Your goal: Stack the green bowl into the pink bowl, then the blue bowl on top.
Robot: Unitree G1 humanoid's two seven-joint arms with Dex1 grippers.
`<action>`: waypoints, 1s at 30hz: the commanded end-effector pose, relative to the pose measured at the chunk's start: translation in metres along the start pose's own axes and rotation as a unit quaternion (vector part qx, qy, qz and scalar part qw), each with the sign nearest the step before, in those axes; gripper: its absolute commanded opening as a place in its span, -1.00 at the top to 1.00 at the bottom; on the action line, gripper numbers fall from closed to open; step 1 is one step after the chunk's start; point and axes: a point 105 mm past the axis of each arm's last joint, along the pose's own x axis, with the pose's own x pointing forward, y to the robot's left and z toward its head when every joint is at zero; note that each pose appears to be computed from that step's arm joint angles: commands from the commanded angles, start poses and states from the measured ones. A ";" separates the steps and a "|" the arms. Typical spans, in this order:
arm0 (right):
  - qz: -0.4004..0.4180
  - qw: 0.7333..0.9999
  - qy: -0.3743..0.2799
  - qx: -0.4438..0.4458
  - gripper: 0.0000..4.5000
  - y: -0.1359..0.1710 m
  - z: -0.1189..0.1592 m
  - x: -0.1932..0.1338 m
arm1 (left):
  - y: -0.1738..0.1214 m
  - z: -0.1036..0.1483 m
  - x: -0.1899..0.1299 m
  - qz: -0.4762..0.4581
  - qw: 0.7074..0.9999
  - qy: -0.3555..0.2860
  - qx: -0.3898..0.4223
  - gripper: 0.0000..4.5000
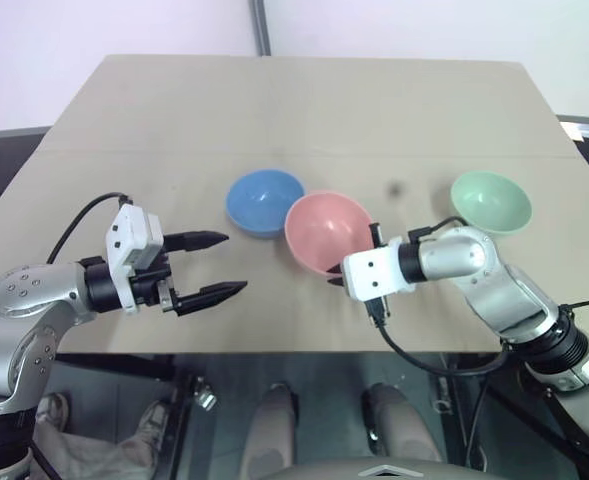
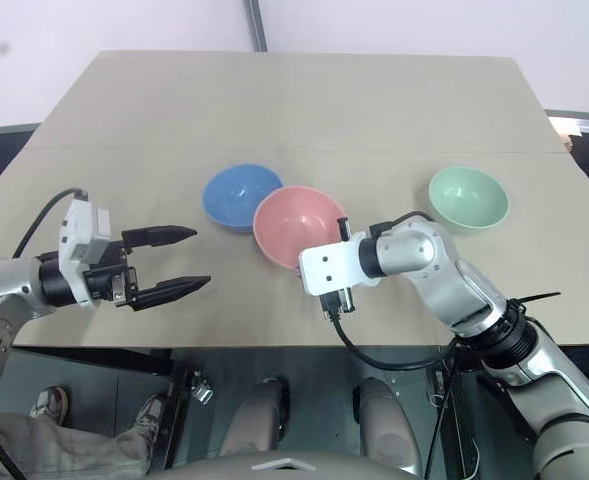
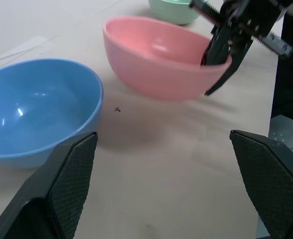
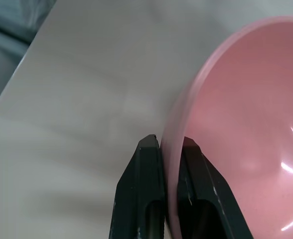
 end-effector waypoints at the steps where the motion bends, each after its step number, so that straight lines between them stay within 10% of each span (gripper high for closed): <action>1: -0.019 0.999 -0.007 -0.042 0.97 -0.016 0.011 0.009 | 0.001 0.011 -0.005 0.008 1.000 -0.005 0.028 -1.00; 9: -0.048 0.998 -0.027 -0.019 0.97 -0.038 0.017 0.026 | -0.003 0.013 -0.005 0.009 1.000 -0.007 0.026 -1.00; 15: -0.105 0.994 -0.027 0.023 -0.14 -0.048 0.009 -0.006 | -0.002 0.017 -0.002 0.008 0.999 -0.018 0.026 -1.00; 22: -0.187 0.970 -0.044 0.150 -0.14 -0.058 0.011 -0.086 | -0.003 0.021 0.003 -0.001 0.999 -0.033 0.027 -1.00; 30: -0.322 0.886 0.198 0.271 -0.14 -0.044 -0.123 -0.134 | -0.004 0.023 0.013 -0.021 0.998 -0.045 0.024 -1.00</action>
